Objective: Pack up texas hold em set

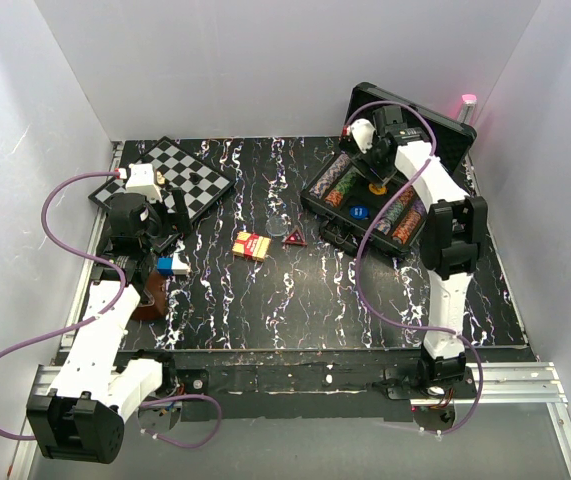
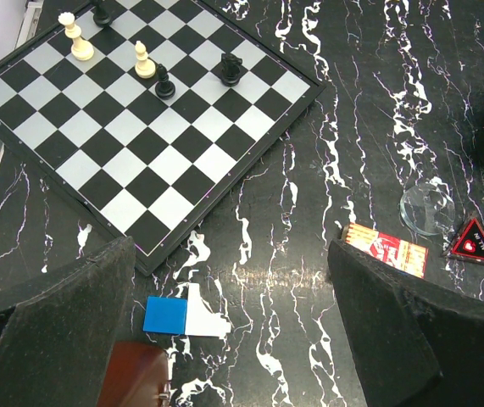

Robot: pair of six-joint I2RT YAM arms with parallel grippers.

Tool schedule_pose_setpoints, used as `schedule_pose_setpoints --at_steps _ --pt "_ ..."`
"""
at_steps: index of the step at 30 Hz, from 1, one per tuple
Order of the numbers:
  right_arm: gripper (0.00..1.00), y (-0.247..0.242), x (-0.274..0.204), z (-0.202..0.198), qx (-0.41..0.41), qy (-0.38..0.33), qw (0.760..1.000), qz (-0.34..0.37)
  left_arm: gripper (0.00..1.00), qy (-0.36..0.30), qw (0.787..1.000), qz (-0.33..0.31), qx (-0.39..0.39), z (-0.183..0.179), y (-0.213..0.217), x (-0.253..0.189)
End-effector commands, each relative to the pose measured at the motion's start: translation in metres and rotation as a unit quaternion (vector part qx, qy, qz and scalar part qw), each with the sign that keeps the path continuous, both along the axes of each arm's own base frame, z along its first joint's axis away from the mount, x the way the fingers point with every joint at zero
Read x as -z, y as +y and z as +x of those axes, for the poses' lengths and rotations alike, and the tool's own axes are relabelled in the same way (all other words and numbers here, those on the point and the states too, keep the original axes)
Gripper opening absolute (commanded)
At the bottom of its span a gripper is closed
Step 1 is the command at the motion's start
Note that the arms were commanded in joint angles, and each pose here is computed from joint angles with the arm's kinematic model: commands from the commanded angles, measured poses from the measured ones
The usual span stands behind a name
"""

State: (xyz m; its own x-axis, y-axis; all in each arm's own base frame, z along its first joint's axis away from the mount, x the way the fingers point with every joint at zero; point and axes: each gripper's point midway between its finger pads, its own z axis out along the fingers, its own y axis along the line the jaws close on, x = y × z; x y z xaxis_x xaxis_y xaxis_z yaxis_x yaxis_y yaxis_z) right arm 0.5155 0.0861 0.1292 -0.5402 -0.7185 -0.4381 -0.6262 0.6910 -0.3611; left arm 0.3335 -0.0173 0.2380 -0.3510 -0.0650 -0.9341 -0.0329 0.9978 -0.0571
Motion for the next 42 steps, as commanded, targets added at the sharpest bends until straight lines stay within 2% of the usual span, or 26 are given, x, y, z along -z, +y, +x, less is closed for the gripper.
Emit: schedule_pose_setpoints --at_steps 1,15,22,42 --pt "0.22 -0.007 -0.015 0.014 -0.027 0.000 0.999 -0.025 0.98 -0.014 1.000 0.004 0.001 -0.002 -0.001 -0.009" --pt "0.22 -0.024 0.008 0.008 -0.027 0.030 0.999 -0.033 0.98 -0.013 1.000 0.004 0.000 -0.002 0.000 -0.009" --pt "0.23 -0.021 0.023 -0.001 -0.039 0.052 0.998 -0.025 0.98 -0.014 1.000 0.006 0.000 -0.002 0.000 -0.010" --pt "0.25 -0.005 0.048 0.010 -0.065 0.074 0.995 0.003 0.98 -0.008 1.000 0.006 0.002 -0.001 -0.001 -0.006"
